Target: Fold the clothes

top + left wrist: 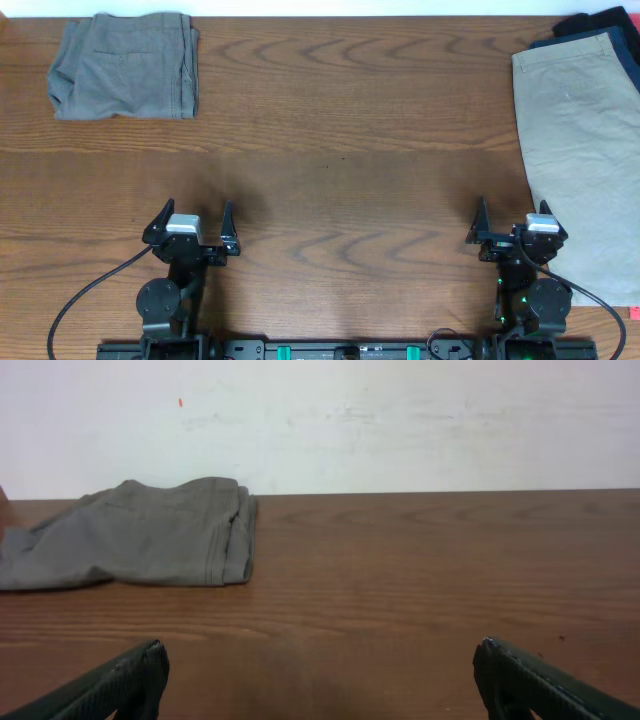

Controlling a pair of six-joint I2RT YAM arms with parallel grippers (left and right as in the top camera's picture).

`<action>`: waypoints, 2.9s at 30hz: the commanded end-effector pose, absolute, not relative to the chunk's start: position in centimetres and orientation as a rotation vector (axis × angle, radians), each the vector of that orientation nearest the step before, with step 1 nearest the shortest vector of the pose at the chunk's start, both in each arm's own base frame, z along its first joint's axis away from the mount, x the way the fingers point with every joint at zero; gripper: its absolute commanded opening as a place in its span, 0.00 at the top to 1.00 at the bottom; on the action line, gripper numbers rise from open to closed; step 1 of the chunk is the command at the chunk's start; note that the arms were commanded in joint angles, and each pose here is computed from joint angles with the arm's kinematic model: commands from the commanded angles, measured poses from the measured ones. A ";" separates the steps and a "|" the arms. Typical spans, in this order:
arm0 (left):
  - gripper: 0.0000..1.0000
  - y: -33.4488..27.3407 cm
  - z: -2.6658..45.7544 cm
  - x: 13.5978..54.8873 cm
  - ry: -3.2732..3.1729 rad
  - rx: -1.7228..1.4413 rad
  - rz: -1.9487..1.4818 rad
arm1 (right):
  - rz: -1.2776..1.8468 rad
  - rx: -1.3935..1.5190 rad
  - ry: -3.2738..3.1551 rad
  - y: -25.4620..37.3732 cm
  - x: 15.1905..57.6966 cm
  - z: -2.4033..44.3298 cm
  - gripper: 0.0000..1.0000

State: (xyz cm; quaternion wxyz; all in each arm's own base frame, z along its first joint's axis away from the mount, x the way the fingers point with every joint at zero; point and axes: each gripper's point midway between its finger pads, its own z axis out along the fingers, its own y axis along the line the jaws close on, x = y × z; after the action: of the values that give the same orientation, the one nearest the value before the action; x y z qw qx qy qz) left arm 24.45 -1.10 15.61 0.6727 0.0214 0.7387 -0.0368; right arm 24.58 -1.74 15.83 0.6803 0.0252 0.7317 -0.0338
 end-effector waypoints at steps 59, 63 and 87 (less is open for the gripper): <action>0.02 -1.1 14.1 24.4 1.705 0.052 -0.084 | 0.522 0.018 1.555 5.0 23.8 18.5 0.01; 0.02 -1.1 14.1 24.4 1.705 0.051 -0.084 | 1.047 -0.047 1.643 10.7 20.7 18.2 0.01; 0.02 -1.1 14.1 24.4 1.705 0.052 -0.084 | 0.571 -0.309 1.520 8.6 23.5 30.0 0.01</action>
State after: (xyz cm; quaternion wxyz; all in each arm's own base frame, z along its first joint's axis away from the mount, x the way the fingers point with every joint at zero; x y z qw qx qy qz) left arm 24.45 -1.09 15.63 0.6728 0.0212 0.7386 -0.0365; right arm 20.51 11.22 28.43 0.6320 -0.1358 0.6635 0.3766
